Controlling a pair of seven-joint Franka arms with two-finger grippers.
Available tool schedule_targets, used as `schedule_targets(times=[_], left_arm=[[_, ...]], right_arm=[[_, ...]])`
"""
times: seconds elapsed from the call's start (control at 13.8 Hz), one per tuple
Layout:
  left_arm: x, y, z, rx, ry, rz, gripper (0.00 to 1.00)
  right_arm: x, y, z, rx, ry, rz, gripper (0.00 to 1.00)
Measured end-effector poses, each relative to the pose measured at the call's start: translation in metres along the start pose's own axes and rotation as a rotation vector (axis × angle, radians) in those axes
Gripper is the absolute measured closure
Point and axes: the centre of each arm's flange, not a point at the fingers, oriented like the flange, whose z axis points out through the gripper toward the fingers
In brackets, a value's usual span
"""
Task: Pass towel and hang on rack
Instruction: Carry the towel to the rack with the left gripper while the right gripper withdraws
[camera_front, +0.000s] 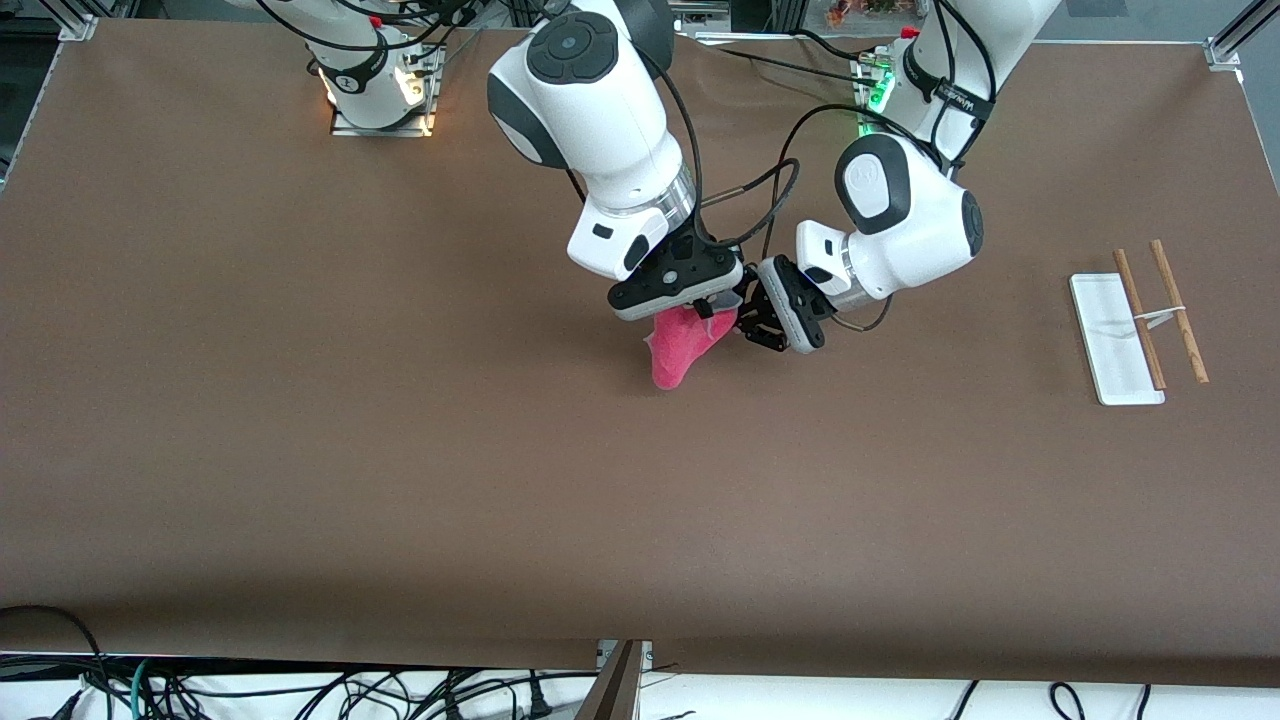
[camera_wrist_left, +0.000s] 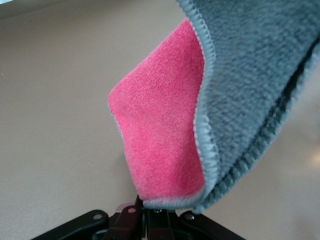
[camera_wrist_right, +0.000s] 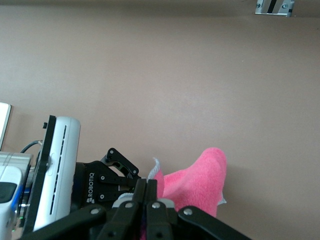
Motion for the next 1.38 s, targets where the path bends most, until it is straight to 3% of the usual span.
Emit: schedule_targets(times=[0.15, 0.73, 0.8, 1.02, 1.16, 1.38], left_arm=[[0.0, 0.0, 0.0, 0.0, 0.001, 0.0, 0.98], [0.005, -0.006, -0.009, 0.015, 0.016, 0.004, 0.98], [0.007, -0.01, -0.016, 0.025, 0.026, 0.002, 0.98], [0.011, -0.023, -0.038, 0.033, 0.051, -0.006, 0.98], [0.017, -0.034, -0.058, 0.017, 0.05, 0.015, 0.98], [0.037, -0.047, -0.092, -0.024, -0.025, 0.039, 0.98]], right_arm=[[0.001, 0.002, 0.0, -0.002, 0.002, 0.002, 0.89], [0.007, 0.01, -0.001, -0.008, 0.009, 0.013, 0.06], [0.009, 0.012, -0.002, -0.009, 0.011, 0.015, 0.0], [0.019, 0.03, -0.004, -0.026, 0.011, 0.024, 0.0], [0.031, 0.06, -0.005, -0.063, -0.018, -0.003, 0.0], [0.058, 0.13, -0.021, -0.163, -0.048, -0.022, 0.0]])
